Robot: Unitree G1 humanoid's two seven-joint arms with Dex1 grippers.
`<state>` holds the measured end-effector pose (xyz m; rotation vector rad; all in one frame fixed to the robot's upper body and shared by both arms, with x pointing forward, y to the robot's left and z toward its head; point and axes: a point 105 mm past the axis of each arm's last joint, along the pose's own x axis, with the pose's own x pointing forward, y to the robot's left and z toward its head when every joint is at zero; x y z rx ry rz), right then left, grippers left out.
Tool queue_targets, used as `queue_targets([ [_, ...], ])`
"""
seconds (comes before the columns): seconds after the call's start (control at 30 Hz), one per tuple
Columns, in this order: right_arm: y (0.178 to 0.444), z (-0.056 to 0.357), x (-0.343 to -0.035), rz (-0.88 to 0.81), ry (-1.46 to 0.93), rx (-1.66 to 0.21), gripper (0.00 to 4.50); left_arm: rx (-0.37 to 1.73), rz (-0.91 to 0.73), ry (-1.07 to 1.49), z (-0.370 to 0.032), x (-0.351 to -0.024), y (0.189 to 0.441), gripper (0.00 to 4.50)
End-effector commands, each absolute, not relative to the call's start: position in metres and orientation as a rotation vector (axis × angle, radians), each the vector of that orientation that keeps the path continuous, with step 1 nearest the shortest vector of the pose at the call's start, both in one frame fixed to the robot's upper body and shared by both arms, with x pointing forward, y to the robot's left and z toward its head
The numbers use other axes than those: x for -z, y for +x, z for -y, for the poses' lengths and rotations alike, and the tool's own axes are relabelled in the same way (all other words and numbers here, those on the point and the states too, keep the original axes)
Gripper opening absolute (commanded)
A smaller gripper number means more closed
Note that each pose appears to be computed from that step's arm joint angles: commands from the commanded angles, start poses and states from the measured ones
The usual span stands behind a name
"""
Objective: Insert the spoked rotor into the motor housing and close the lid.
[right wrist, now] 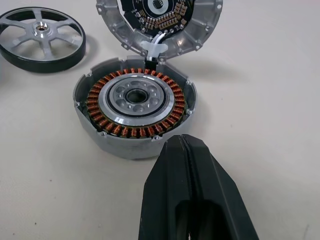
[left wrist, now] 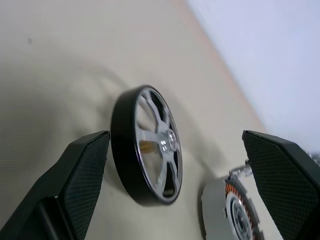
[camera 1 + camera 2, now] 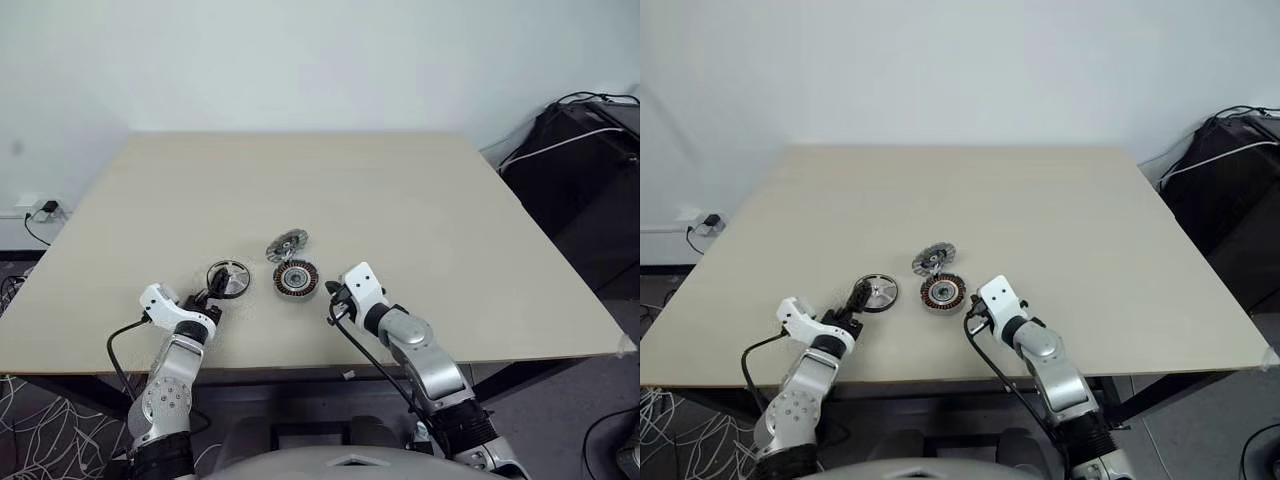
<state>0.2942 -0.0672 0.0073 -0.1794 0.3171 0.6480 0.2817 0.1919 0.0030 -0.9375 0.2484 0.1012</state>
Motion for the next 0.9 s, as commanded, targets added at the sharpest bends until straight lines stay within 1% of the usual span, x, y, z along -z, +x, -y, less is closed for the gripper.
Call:
queue_targets([
  [0.03, 0.301, 0.067, -0.027, -0.249, -0.173, -0.635, 0.02, -0.081, -0.260, -1.051, -0.173, -0.003, 0.289, 4.50],
  [0.23, 0.302, 0.068, -0.027, -0.245, -0.171, -0.625, 0.02, -0.073, -0.330, -1.072, -0.164, 0.007, 0.291, 4.50],
  [0.3, 0.302, 0.068, -0.028, -0.244, -0.170, -0.624, 0.00, -0.068, -0.335, -1.075, -0.162, 0.007, 0.292, 4.11],
  [0.37, 0.302, 0.068, -0.028, -0.243, -0.169, -0.623, 0.00, -0.062, -0.338, -1.080, -0.160, 0.007, 0.292, 3.58],
  [0.47, 0.301, 0.068, -0.027, -0.244, -0.167, -0.623, 0.00, -0.056, -0.341, -1.080, -0.159, 0.006, 0.293, 2.54],
  [0.5, 0.302, 0.068, -0.027, -0.245, -0.167, -0.623, 0.00, -0.056, -0.341, -1.080, -0.159, 0.006, 0.294, 2.27],
  [0.53, 0.302, 0.067, -0.027, -0.245, -0.167, -0.623, 0.00, -0.057, -0.342, -1.079, -0.159, 0.006, 0.294, 1.89],
  [0.67, 0.302, 0.068, -0.026, -0.246, -0.165, -0.621, 0.00, -0.062, -0.342, -1.082, -0.160, 0.007, 0.294, 0.64],
  [0.7, 0.301, 0.068, -0.026, -0.247, -0.165, -0.621, 0.00, -0.062, -0.341, -1.083, -0.160, 0.006, 0.294, 0.45],
  [0.73, 0.301, 0.068, -0.026, -0.247, -0.165, -0.621, 0.00, -0.063, -0.340, -1.084, -0.160, 0.006, 0.294, 0.39],
  [0.83, 0.301, 0.068, -0.025, -0.249, -0.164, -0.619, 0.00, -0.068, -0.323, -1.094, -0.162, 0.004, 0.293, 0.39],
  [0.9, 0.300, 0.069, -0.025, -0.250, -0.160, -0.615, 0.00, -0.059, -0.279, -1.108, -0.164, -0.002, 0.293, 0.39],
])
